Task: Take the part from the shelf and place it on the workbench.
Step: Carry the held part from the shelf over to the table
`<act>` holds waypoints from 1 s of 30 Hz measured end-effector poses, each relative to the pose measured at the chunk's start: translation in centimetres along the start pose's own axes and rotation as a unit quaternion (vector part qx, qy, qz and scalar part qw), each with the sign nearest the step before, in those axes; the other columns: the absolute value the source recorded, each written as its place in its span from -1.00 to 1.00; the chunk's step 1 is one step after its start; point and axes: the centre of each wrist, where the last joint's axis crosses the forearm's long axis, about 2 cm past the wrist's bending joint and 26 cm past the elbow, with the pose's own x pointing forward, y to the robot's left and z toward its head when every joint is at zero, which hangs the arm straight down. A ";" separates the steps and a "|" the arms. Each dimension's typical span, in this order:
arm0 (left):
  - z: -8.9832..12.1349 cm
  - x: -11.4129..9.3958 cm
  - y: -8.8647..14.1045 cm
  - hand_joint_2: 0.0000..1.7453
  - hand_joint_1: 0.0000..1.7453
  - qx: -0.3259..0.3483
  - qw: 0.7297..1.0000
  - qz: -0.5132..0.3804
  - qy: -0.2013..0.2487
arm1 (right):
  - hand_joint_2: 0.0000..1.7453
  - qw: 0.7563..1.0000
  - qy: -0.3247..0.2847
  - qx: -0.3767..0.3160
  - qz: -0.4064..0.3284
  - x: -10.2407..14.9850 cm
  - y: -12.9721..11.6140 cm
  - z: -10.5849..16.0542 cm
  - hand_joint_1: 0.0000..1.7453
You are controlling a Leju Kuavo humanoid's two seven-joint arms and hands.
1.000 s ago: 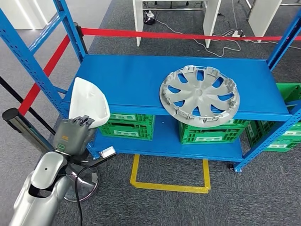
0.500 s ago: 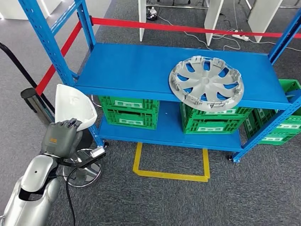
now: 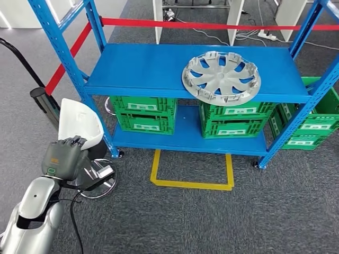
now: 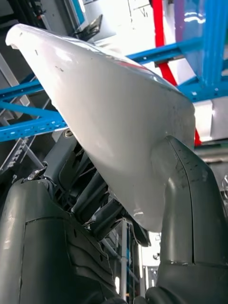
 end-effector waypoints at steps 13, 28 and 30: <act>0.2 -0.7 0.1 1.00 1.00 -0.002 1.000 0.007 0.018 | -1.00 1.000 0.002 -0.003 0.007 -0.1 0.0 0.0 -1.00; 0.9 -1.3 0.0 1.00 1.00 -0.008 0.999 0.030 0.042 | -1.00 1.000 0.001 -0.003 0.014 0.1 0.1 -0.1 -1.00; 0.9 -1.4 -0.1 1.00 1.00 -0.009 0.999 0.030 0.045 | -1.00 1.000 0.001 -0.003 0.015 0.1 0.1 -0.1 -1.00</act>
